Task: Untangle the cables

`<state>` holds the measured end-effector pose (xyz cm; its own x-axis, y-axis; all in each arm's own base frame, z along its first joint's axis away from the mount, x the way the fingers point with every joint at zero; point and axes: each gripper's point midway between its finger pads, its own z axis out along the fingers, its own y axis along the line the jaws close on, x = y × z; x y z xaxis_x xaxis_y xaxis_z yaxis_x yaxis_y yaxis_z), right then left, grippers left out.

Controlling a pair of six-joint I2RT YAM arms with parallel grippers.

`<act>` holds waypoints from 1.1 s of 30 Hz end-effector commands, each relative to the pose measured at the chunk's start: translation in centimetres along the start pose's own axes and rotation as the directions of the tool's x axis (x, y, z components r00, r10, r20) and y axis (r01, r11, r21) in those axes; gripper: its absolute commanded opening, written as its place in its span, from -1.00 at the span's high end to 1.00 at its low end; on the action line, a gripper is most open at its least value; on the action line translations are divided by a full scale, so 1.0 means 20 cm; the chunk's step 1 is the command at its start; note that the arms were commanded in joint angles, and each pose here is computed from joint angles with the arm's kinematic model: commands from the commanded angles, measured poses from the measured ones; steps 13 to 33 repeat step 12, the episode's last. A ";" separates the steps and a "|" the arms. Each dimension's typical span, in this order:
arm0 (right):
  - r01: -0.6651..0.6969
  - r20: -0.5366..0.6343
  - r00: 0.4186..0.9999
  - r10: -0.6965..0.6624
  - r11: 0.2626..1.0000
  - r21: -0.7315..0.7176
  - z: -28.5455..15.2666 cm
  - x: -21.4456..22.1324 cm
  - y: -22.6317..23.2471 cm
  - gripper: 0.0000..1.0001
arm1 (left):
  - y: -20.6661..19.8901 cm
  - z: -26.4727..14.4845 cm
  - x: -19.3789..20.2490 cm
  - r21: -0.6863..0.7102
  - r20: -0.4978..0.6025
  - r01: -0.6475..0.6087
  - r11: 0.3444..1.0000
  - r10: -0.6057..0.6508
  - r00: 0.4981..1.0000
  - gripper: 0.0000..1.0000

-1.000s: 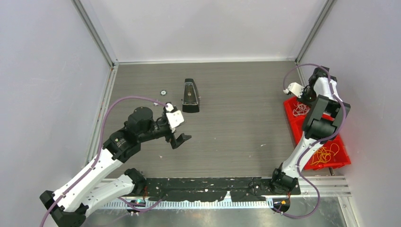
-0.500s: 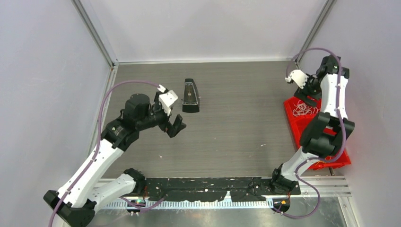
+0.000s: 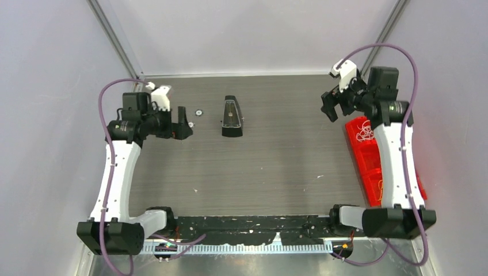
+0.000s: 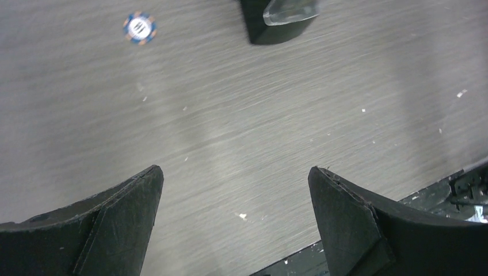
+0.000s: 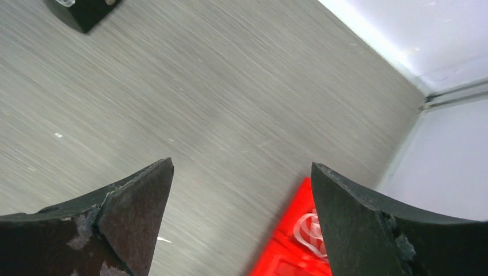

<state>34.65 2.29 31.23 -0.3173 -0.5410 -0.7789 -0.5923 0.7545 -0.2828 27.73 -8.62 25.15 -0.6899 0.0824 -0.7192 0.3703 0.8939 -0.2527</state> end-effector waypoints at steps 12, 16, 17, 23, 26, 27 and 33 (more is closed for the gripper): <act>-0.489 0.004 0.871 0.491 0.868 0.087 0.26 0.44 0.27 -0.90 | 0.37 0.04 0.43 -0.285 -0.129 0.079 0.955 -0.120 0.984 -0.99; -0.489 0.004 0.871 0.491 0.868 0.087 0.26 0.44 0.27 -0.90 | 0.37 0.04 0.43 -0.285 -0.129 0.079 0.955 -0.120 0.984 -0.99; -0.489 0.004 0.871 0.491 0.868 0.087 0.26 0.44 0.27 -0.90 | 0.37 0.04 0.43 -0.285 -0.129 0.079 0.955 -0.120 0.984 -0.99; -0.489 0.004 0.871 0.491 0.868 0.087 0.26 0.44 0.27 -0.90 | 0.37 0.04 0.43 -0.285 -0.129 0.079 0.955 -0.120 0.984 -0.99; -0.489 0.004 0.871 0.491 0.868 0.087 0.26 0.44 0.27 -0.90 | 0.37 0.04 0.43 -0.285 -0.129 0.079 0.955 -0.120 0.984 -0.99; -0.489 0.004 0.871 0.491 0.868 0.087 0.26 0.44 0.27 -0.90 | 0.37 0.04 0.43 -0.285 -0.129 0.079 0.955 -0.120 0.984 -0.99; -0.489 0.004 0.871 0.491 0.868 0.087 0.26 0.44 0.27 -0.90 | 0.37 0.04 0.43 -0.285 -0.129 0.079 0.955 -0.120 0.984 -0.99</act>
